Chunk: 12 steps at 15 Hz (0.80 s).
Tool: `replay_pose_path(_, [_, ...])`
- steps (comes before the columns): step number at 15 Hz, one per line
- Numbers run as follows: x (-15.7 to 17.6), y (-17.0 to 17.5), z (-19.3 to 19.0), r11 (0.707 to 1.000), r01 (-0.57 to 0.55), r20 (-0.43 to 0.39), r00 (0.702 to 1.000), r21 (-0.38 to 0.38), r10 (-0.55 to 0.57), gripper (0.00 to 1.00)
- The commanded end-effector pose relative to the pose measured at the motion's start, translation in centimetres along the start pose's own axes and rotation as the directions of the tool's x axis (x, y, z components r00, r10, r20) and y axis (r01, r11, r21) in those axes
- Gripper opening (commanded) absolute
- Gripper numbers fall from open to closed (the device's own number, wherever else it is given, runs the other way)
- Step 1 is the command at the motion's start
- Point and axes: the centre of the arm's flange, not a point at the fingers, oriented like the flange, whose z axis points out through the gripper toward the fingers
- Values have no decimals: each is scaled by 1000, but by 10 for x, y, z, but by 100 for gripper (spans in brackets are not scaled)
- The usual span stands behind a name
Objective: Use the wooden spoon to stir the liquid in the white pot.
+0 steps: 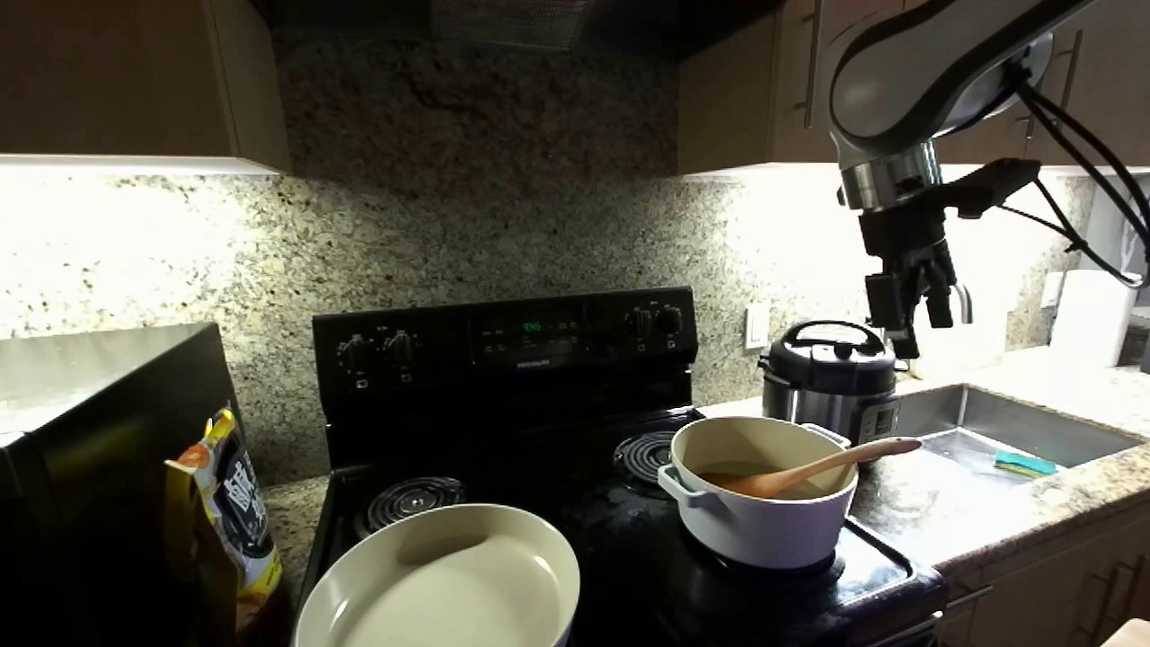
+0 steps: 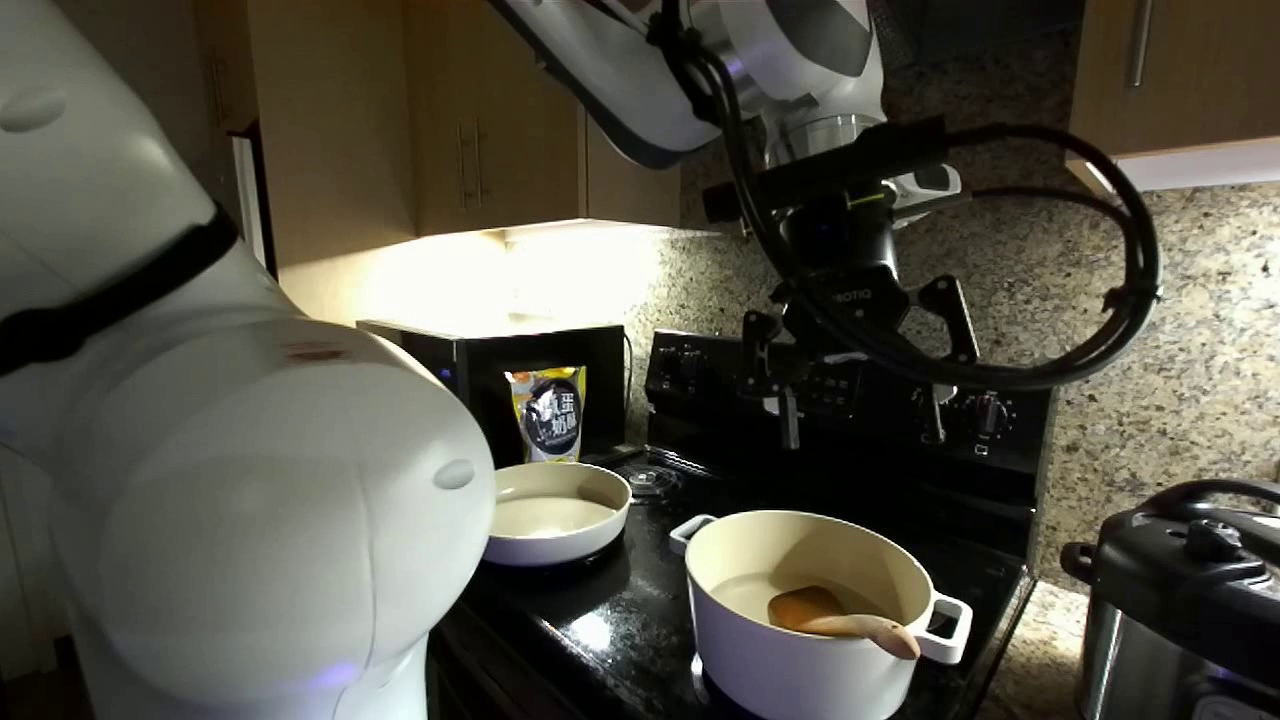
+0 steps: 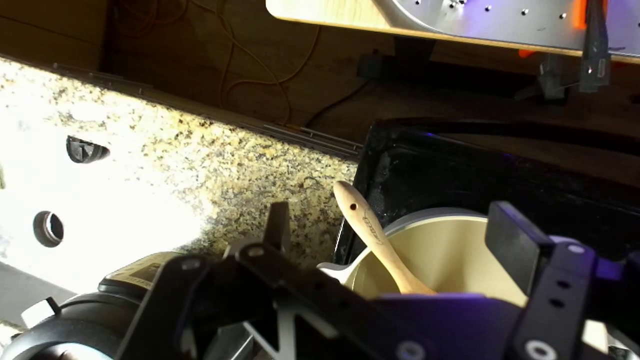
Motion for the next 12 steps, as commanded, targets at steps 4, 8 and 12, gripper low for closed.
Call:
replay_pose_path(4, [19,48,4,992,105,78,992,-69,-100,100])
replay_pose_path(8, [38,81,15,962,242,167,961,-122,-221,100])
replay_pose_path(12, [61,94,24,897,431,210,890,-103,-404,100])
